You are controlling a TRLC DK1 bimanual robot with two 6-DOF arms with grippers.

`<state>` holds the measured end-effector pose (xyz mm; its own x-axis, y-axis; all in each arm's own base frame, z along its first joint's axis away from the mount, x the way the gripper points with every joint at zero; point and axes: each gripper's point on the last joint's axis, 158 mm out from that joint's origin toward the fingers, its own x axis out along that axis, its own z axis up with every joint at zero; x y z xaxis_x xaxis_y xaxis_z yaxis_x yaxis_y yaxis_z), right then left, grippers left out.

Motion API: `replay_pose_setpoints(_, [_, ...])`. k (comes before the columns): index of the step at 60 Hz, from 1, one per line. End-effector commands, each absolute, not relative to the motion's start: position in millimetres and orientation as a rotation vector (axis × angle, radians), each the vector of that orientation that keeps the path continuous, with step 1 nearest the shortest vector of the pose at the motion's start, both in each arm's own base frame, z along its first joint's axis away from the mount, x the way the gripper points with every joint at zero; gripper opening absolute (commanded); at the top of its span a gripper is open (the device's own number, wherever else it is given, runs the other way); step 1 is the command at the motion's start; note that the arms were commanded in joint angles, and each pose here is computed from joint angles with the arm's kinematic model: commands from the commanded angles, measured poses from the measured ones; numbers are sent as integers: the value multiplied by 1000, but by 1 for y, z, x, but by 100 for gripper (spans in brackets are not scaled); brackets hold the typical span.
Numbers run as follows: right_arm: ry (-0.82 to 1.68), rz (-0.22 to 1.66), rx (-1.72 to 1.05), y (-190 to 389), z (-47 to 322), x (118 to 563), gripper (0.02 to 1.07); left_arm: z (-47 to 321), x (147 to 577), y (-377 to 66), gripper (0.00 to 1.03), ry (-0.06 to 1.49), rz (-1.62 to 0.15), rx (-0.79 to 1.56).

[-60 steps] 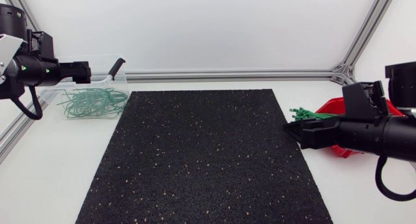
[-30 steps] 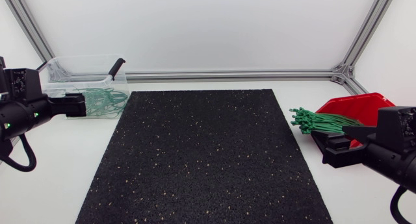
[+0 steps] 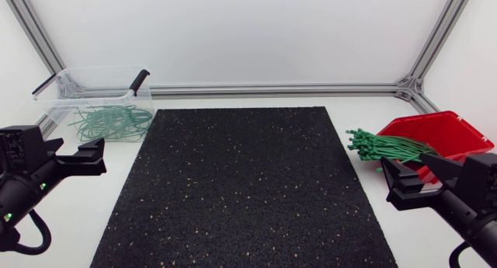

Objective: Take a green cable tie from the red box, thread the tail through the head to close it, then place it in the transparent bin on the left.

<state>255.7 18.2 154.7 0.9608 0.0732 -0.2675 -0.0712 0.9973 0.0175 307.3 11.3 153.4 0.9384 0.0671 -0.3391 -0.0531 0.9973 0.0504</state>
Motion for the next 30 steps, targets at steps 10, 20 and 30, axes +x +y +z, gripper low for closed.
replay_pose_setpoints(10, [166, 25, -3, 7, 149, 255, 103, 148, 287, 9, 100, 264, 56, 28])
replay_pose_setpoints(20, [87, 0, -1, 0, 149, 255, 103, 146, 279, 7, 100, 236, 45, 21])
replay_pose_setpoints(30, [57, -10, 0, -2, 149, 254, 103, 144, 272, 5, 100, 206, 32, 15])
